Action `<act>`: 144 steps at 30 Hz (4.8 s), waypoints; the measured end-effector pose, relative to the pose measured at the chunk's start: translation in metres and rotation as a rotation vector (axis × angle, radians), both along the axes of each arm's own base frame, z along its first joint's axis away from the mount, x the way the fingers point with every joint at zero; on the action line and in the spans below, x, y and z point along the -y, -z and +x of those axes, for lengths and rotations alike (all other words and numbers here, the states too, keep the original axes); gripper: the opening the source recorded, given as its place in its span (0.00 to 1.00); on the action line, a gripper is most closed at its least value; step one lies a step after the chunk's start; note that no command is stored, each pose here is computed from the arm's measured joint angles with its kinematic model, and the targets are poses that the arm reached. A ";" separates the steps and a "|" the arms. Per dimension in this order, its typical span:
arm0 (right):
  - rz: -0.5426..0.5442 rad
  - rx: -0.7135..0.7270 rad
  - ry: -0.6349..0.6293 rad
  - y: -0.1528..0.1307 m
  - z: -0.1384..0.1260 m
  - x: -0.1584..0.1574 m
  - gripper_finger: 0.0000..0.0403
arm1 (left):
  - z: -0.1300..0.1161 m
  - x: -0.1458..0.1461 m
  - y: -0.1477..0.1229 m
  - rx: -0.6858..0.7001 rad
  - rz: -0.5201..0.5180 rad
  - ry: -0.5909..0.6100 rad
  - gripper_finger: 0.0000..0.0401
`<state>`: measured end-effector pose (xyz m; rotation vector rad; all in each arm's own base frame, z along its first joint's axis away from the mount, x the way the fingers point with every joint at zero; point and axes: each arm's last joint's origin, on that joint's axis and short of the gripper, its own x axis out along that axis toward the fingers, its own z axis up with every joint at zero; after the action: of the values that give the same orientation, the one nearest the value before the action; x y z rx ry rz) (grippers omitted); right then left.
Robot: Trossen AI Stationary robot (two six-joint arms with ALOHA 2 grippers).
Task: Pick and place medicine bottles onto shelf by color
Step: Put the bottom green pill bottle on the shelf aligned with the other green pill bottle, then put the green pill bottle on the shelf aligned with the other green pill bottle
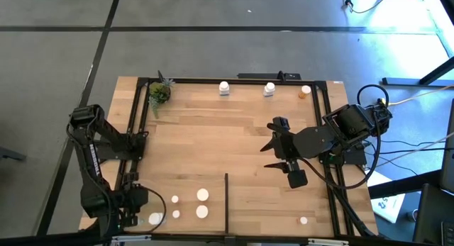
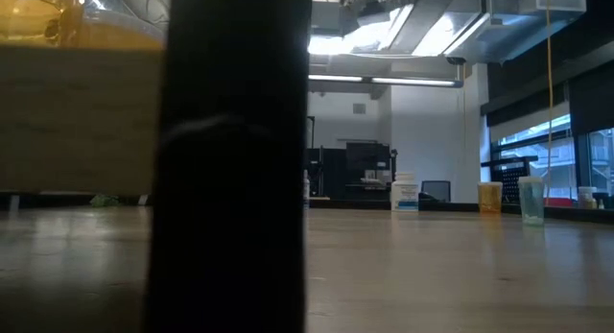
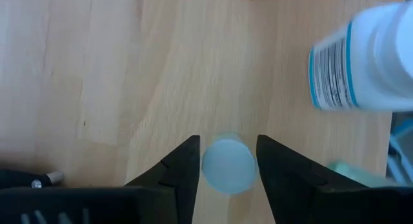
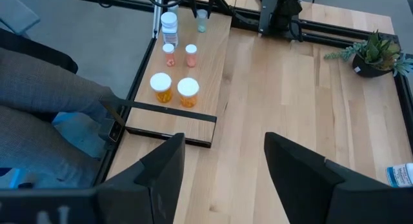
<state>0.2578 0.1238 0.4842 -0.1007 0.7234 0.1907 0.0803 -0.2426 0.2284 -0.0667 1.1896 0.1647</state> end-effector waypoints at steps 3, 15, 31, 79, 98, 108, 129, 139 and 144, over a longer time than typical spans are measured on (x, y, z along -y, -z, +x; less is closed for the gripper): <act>0.000 0.000 0.000 0.000 0.000 0.000 0.53 | -0.001 0.000 0.000 -0.045 -0.007 0.016 0.36; 0.000 0.000 0.000 0.000 0.000 0.000 0.53 | -0.003 -0.003 -0.006 -0.073 -0.053 0.000 0.36; 0.000 0.000 -0.001 0.000 0.000 0.000 0.53 | -0.001 -0.023 -0.031 -0.018 -0.137 -0.038 0.36; -0.003 0.000 -0.004 0.000 0.000 0.000 0.53 | 0.029 -0.024 -0.005 -0.211 0.005 -0.051 0.35; -0.005 0.000 -0.006 0.000 0.000 0.000 0.53 | 0.032 -0.025 -0.006 -0.233 -0.008 -0.034 0.35; -0.079 -0.033 0.082 0.004 -0.003 0.005 0.53 | 0.051 -0.043 -0.044 -0.040 0.058 -0.039 0.35; 0.045 -0.449 0.684 0.093 -0.025 0.040 0.53 | 0.090 -0.125 -0.099 0.211 0.107 -0.215 0.35; 0.154 -0.591 1.040 0.143 -0.056 0.078 0.53 | 0.100 -0.140 -0.100 0.205 0.127 -0.264 0.35; 0.159 -0.626 1.173 0.166 -0.055 0.085 0.53 | 0.104 -0.144 -0.100 0.212 0.128 -0.272 0.35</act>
<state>0.2031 0.0389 0.3182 0.5587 1.2719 -0.8797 0.1841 -0.0990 0.3284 -0.1303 0.9528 0.4616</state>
